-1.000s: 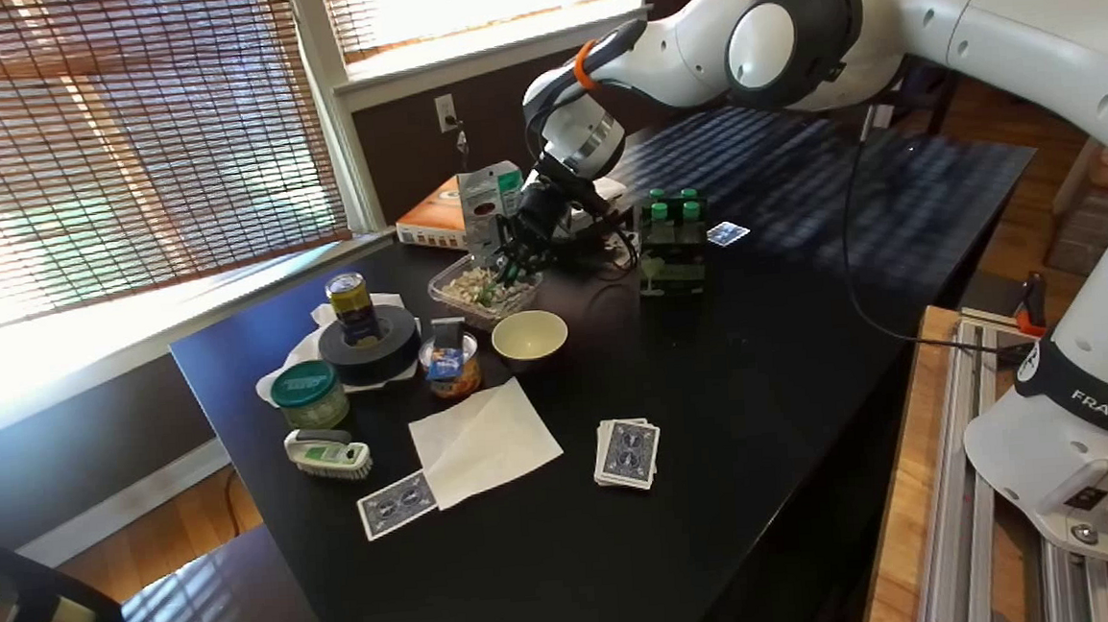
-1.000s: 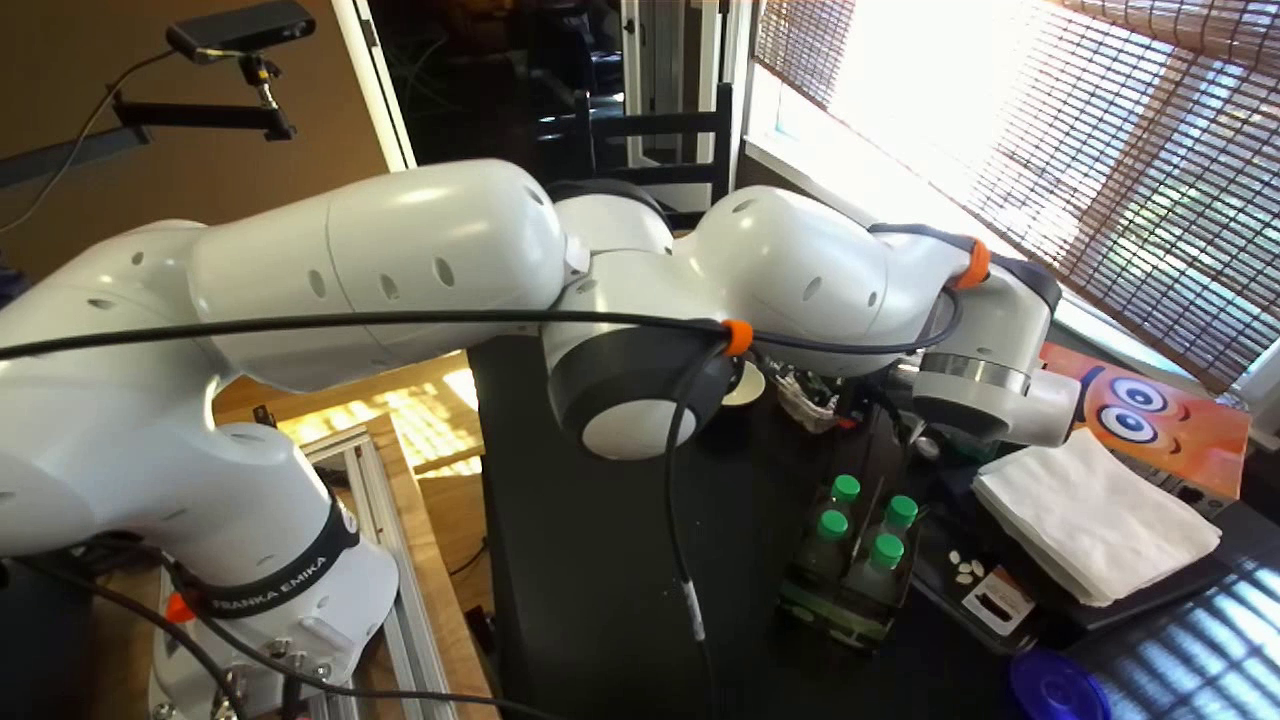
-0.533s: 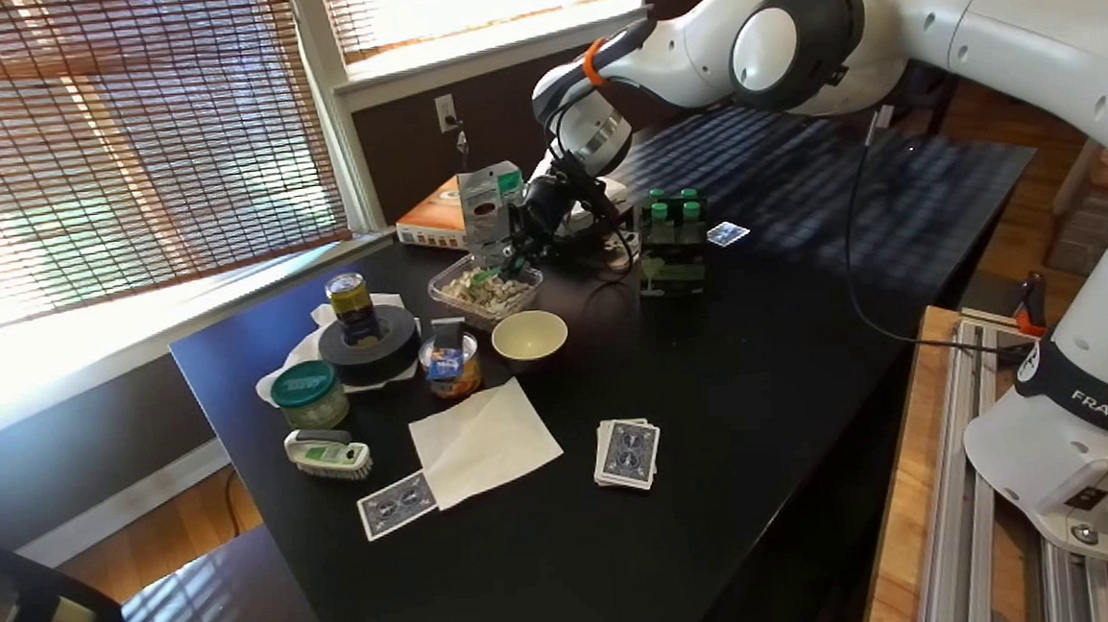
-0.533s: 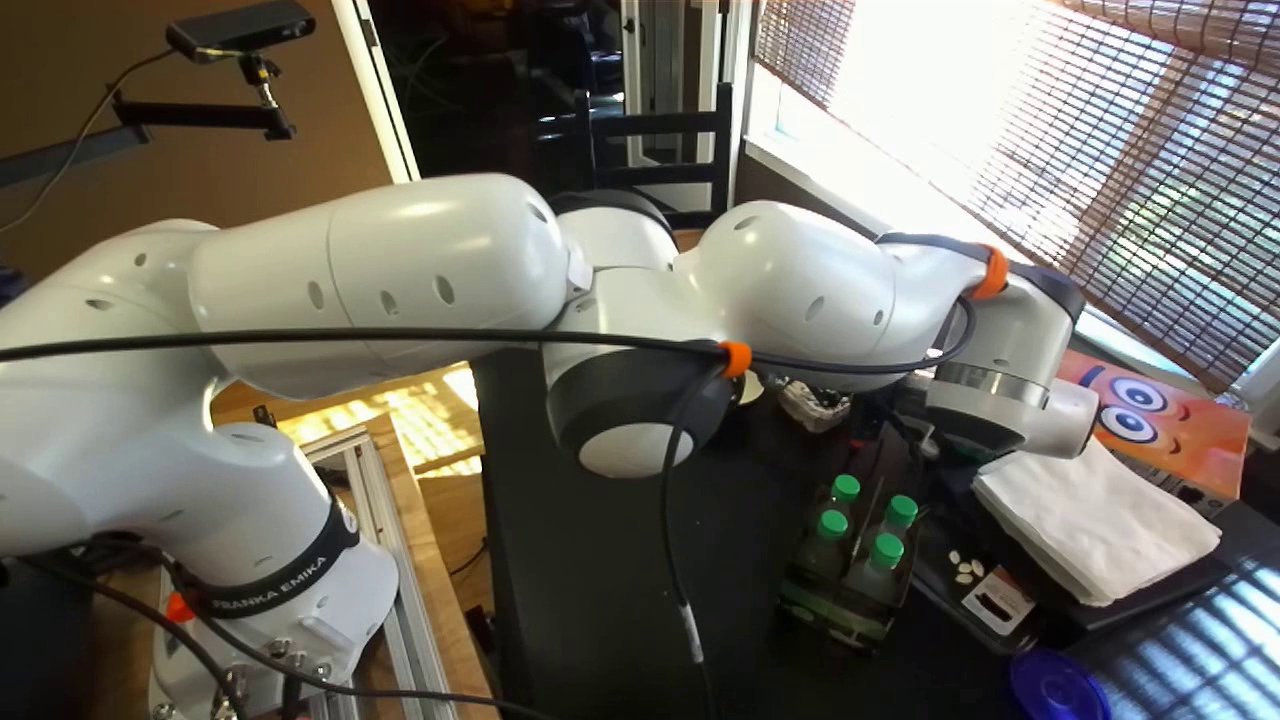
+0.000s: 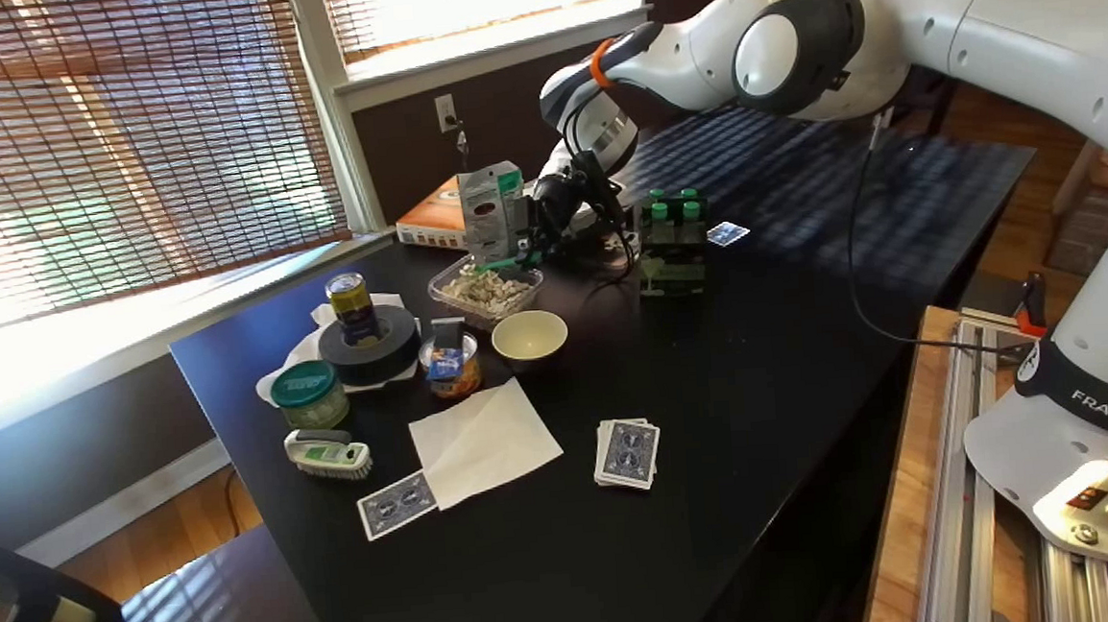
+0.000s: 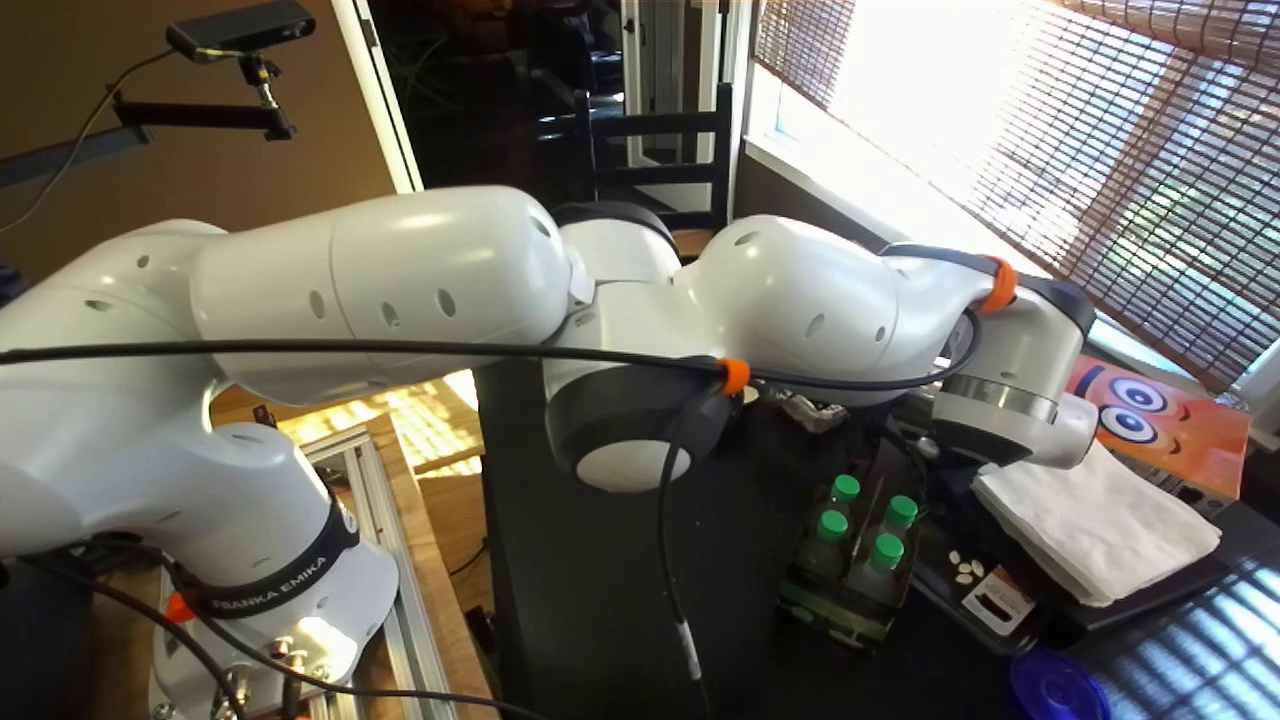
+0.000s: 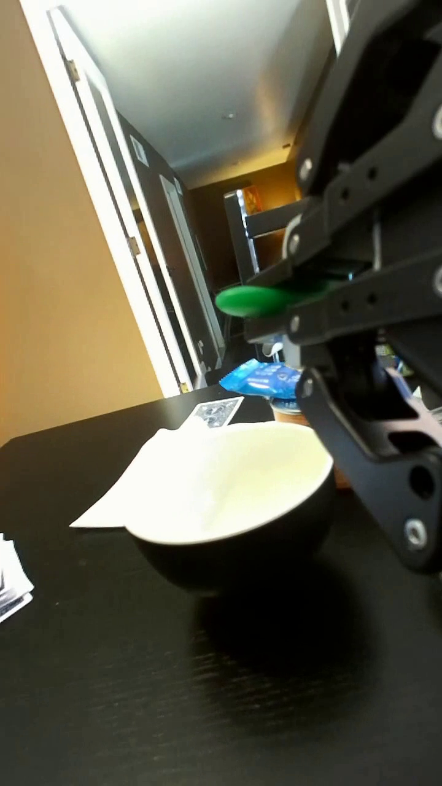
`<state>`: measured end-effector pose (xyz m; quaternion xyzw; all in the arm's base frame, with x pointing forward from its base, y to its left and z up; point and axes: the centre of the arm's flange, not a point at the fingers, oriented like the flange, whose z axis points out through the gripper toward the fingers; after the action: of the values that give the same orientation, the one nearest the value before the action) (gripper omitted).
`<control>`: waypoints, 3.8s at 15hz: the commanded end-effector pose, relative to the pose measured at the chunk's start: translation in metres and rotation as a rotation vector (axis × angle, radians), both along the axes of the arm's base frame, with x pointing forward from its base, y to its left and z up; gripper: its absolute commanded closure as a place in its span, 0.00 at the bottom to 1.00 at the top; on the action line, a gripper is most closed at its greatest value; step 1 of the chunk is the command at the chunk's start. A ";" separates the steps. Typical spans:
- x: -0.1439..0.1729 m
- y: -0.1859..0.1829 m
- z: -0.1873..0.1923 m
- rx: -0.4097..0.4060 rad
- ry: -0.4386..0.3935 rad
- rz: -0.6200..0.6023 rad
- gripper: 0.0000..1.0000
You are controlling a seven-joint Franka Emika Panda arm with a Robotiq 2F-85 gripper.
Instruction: Put a spoonful of the clear lunchbox's contents into the bowl
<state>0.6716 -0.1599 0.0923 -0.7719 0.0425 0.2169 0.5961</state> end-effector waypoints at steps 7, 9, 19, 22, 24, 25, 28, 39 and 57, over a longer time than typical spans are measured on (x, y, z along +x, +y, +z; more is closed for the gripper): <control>0.012 -0.017 0.040 0.083 -0.098 0.073 0.97; 0.016 -0.018 0.060 0.075 -0.090 0.075 0.97; 0.008 -0.017 0.140 0.064 0.010 0.008 0.97; -0.003 -0.008 0.157 0.104 0.024 -0.028 0.97; 0.020 -0.020 0.146 0.078 -0.003 -0.001 0.89; 0.020 -0.019 0.148 0.086 0.002 -0.005 0.89; 0.019 -0.018 0.149 0.094 0.010 -0.007 0.89; -0.004 -0.031 0.152 0.139 -0.095 -0.023 0.97; -0.021 -0.021 0.196 0.256 -0.103 0.081 0.89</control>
<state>0.6503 -0.1805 0.2885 -0.7006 -0.0473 0.2047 0.6819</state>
